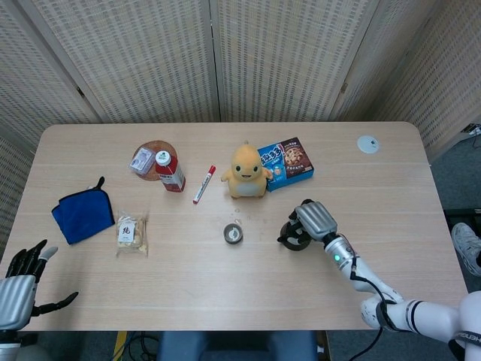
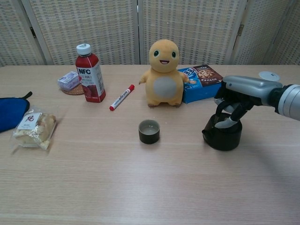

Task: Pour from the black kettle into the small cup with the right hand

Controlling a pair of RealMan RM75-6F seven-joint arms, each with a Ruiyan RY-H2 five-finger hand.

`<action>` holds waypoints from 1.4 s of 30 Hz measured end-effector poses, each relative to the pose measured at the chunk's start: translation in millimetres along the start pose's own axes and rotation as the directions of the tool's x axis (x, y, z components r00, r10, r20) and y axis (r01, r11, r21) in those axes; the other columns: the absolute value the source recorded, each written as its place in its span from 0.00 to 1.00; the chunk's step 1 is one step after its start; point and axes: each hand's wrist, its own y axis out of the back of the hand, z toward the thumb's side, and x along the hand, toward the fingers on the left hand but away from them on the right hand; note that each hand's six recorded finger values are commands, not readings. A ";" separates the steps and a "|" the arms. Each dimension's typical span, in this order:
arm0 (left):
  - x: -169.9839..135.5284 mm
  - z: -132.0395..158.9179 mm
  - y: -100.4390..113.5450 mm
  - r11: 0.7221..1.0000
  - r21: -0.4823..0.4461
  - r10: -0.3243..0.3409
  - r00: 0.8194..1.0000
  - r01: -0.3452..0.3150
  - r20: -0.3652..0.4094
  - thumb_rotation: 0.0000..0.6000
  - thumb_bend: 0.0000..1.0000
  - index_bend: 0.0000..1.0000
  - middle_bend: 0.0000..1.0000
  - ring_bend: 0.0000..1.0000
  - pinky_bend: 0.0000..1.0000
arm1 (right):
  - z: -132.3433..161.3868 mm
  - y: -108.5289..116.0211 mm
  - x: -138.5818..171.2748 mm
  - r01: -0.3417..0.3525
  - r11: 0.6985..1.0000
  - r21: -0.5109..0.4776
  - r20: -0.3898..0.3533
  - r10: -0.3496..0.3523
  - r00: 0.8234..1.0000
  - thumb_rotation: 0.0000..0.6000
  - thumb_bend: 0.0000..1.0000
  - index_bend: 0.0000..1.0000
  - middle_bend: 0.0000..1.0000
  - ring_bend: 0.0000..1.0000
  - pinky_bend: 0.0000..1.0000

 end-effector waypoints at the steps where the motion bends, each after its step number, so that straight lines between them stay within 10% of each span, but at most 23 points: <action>1: 0.1 0.2 -0.3 1.000 0.000 -0.001 1.000 0.001 0.000 0.61 0.08 0.13 0.02 0.08 0.00 | -0.8 -0.9 0.1 -0.001 1.000 0.001 0.001 0.001 1.000 0.91 0.12 0.87 1.00 0.93 0.28; 16: 0.0 -0.9 -1.1 1.000 -0.001 0.000 1.000 0.000 -0.003 0.60 0.08 0.13 0.02 0.08 0.00 | -0.7 -4.9 -0.9 0.007 1.000 0.022 0.001 -0.007 1.000 0.92 0.00 0.86 0.93 0.86 0.25; 31: 0.3 -2.4 4.4 1.000 0.002 0.012 1.000 -0.012 -0.003 0.61 0.08 0.13 0.02 0.08 0.00 | 7.9 4.1 11.0 0.010 0.999 0.032 -0.003 -0.009 1.000 0.92 0.00 0.37 0.38 0.32 0.14; 42: 6.5 -1.0 9.2 1.000 0.001 0.017 1.000 -0.017 0.009 0.60 0.08 0.13 0.02 0.08 0.00 | -0.4 29.8 39.7 0.116 0.991 0.074 0.027 -0.118 0.993 0.98 0.00 0.36 0.35 0.29 0.14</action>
